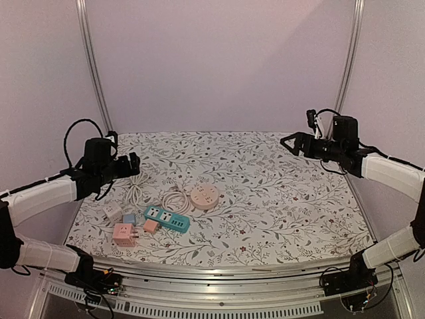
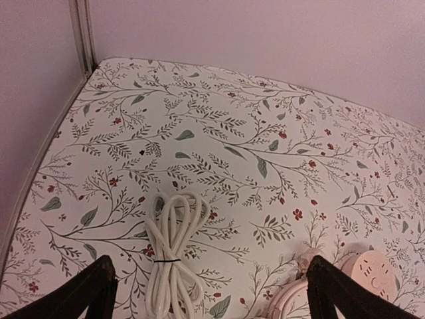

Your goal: Insert the plug

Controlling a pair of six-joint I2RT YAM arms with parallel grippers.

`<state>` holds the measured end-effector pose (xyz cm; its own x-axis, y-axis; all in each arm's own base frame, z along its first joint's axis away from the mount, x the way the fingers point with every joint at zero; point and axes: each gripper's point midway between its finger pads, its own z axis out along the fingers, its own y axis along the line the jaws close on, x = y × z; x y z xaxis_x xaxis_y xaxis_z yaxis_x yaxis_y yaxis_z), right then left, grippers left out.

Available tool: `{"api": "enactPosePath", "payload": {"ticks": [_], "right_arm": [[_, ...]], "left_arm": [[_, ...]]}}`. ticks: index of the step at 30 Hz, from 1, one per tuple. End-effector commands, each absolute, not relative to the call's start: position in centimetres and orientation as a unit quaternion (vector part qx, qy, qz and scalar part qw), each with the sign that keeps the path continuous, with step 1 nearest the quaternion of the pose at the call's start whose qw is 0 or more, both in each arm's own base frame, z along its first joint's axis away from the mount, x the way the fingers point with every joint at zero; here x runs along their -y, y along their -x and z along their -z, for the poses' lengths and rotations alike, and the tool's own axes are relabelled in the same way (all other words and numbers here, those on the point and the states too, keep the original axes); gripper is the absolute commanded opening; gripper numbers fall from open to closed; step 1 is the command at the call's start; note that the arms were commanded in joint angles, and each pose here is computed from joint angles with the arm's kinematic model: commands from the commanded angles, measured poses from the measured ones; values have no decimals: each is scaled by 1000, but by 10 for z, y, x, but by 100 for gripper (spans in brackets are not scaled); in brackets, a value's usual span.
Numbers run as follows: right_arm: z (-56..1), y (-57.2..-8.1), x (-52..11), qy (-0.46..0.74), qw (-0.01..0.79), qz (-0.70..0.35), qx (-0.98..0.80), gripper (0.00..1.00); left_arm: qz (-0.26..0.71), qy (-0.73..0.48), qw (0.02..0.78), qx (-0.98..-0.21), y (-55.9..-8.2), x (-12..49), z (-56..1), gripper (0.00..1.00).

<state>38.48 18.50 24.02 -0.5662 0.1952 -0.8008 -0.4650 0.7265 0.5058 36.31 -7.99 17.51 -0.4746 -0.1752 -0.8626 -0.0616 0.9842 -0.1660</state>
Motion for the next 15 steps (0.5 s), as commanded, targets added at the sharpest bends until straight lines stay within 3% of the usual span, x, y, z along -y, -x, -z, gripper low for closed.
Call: {"api": "enactPosePath", "payload": {"ticks": [1, 15], "right_arm": [[-243, -388, -186, 83, 455, -353, -813, 99], [-245, -380, -180, 76, 447, -333, -827, 99]], "left_arm": [[64, 58, 496, -864, -358, 84, -176, 99], [94, 16, 473, -876, -345, 110, -171, 99]]}}
